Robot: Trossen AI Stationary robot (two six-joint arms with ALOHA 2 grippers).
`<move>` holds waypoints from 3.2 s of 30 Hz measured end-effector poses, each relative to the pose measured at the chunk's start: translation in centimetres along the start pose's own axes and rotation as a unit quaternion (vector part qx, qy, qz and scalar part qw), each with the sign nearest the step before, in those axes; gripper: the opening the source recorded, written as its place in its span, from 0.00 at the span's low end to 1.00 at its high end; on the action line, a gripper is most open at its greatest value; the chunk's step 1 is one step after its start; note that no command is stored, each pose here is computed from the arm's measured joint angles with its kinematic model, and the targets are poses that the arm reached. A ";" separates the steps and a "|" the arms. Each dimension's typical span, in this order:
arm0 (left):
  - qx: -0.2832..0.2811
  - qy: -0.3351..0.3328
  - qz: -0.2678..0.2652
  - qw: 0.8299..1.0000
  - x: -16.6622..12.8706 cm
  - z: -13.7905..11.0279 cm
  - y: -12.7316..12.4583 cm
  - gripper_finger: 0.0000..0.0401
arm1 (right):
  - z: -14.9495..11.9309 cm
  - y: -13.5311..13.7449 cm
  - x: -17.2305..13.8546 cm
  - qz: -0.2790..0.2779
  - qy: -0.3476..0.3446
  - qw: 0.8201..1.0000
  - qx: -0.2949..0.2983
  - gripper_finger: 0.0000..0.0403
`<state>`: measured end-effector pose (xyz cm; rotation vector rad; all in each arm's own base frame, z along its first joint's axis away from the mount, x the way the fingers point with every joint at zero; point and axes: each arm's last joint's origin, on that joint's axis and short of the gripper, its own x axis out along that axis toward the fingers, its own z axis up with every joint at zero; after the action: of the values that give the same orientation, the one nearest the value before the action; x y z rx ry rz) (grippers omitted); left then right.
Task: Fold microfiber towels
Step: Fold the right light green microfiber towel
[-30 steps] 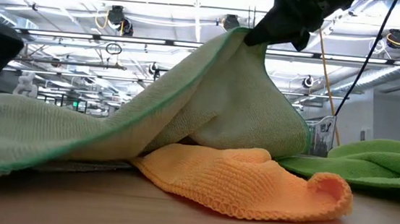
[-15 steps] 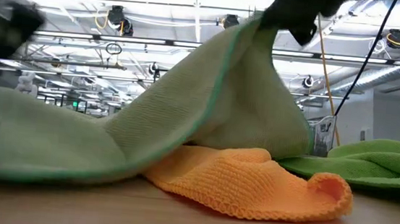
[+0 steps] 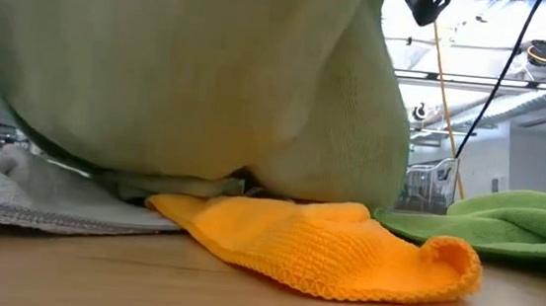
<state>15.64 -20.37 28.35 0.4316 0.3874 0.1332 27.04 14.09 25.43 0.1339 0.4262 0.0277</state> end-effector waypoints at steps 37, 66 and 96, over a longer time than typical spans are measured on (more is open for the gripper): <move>-0.158 -0.022 -0.006 0.987 -1.3 0.1 18.7 0.01 | 7.3 -8.3 -6.8 -0.014 -0.140 0.989 -0.050 0.00; -0.219 0.205 0.071 0.951 4.5 -5.1 9.7 0.02 | -1.9 -6.7 -2.9 -0.102 0.074 0.991 0.040 0.00; -0.217 0.127 -0.044 0.967 -0.5 -3.6 14.3 0.02 | -3.0 -5.8 -5.3 0.082 0.034 0.993 0.076 0.00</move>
<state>13.11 -6.22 31.67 -0.0385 0.6129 0.1830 20.92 8.45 24.14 0.3185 0.4847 0.1623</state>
